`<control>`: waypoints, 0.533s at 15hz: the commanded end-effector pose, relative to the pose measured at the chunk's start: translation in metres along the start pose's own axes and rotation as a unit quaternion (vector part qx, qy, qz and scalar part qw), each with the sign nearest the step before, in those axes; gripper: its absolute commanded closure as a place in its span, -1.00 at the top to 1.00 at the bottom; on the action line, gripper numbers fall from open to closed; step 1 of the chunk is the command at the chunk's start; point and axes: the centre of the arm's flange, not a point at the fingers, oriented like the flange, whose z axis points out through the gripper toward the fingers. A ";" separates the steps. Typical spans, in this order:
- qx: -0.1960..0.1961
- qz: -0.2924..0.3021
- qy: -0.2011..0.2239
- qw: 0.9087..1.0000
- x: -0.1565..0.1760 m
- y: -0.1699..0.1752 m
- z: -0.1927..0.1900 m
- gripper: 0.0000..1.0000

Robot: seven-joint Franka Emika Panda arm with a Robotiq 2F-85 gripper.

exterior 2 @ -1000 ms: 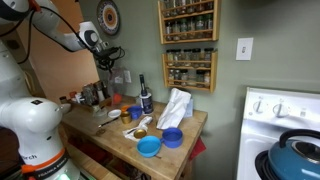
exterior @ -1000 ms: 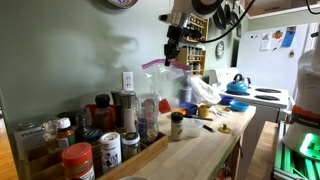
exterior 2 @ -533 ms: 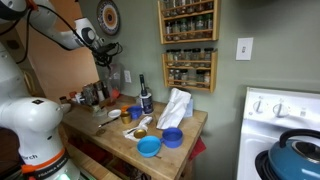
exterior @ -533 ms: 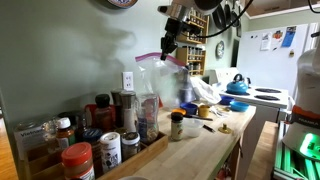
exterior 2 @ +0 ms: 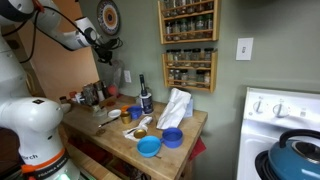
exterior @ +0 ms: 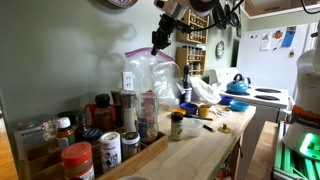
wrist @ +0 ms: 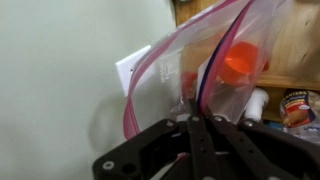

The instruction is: Pick up the ziploc bag and move it forward on the kitchen counter

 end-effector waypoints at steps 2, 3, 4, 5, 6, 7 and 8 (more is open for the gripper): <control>-0.030 -0.121 0.011 0.992 0.005 0.029 0.018 -0.99; -0.036 -0.145 0.015 0.989 0.009 0.034 0.026 -0.99; -0.040 -0.169 0.027 0.984 0.015 0.038 0.032 -0.99; -0.042 -0.193 0.034 0.980 0.022 0.040 0.043 -0.99; -0.041 -0.210 0.039 0.976 0.027 0.041 0.053 -0.99; -0.041 -0.224 0.041 0.973 0.031 0.042 0.062 -0.99; -0.034 -0.233 0.038 0.971 0.032 0.041 0.073 -0.99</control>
